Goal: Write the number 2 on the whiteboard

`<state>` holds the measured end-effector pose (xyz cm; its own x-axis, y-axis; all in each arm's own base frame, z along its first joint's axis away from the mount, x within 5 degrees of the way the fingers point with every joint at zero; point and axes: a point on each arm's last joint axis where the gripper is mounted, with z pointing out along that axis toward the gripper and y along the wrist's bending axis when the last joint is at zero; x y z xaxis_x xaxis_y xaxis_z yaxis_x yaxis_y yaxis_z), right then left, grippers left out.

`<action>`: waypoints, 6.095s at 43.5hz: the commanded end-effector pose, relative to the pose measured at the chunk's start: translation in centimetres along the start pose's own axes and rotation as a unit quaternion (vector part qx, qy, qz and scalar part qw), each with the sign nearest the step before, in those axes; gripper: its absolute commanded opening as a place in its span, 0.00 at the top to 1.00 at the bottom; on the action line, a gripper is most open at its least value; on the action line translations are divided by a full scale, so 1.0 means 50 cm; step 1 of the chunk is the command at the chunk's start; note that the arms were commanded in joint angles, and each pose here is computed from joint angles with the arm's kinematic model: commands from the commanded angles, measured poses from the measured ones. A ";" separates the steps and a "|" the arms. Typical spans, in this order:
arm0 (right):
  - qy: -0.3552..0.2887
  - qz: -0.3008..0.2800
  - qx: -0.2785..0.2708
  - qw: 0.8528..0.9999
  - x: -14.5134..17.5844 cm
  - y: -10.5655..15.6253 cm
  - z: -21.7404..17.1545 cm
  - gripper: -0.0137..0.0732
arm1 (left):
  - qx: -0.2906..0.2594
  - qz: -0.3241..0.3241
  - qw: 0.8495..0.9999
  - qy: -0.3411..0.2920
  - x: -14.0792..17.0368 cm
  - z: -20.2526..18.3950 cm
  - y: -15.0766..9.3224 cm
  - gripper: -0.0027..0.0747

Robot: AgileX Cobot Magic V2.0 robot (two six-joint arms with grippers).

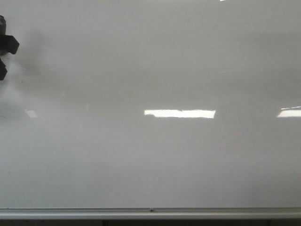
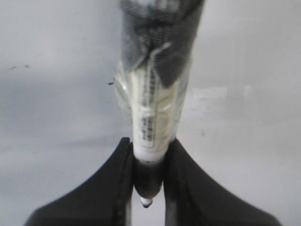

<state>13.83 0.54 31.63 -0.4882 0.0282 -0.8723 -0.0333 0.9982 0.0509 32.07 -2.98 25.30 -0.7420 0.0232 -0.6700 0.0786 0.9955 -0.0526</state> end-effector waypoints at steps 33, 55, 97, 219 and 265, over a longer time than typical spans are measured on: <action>0.124 -0.297 -0.294 0.900 -0.108 0.150 0.026 0.17 | 0.255 0.477 0.840 0.043 0.053 -0.288 -0.302 0.99; 0.078 -0.435 -0.452 0.775 -0.143 0.338 -0.020 0.17 | 0.301 0.545 0.782 0.013 0.095 -0.335 -0.382 0.99; 0.054 -0.409 -0.471 0.780 -0.150 0.384 -0.001 0.84 | 0.301 0.545 0.783 0.010 0.094 -0.335 -0.383 0.90; -0.163 -0.076 -0.040 0.983 -0.058 0.113 0.257 0.92 | 0.187 0.319 0.925 -0.085 0.044 -0.387 -0.186 0.28; 0.024 -0.053 -0.054 0.997 -0.002 0.061 0.265 0.92 | 0.185 0.321 0.924 -0.093 0.041 -0.387 -0.186 0.28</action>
<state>25.86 4.04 22.01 -0.6315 -0.0778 -0.7714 -0.1586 0.9869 0.0304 16.97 -10.46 37.17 -0.3885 0.6035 -0.6963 0.7346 0.6591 0.1614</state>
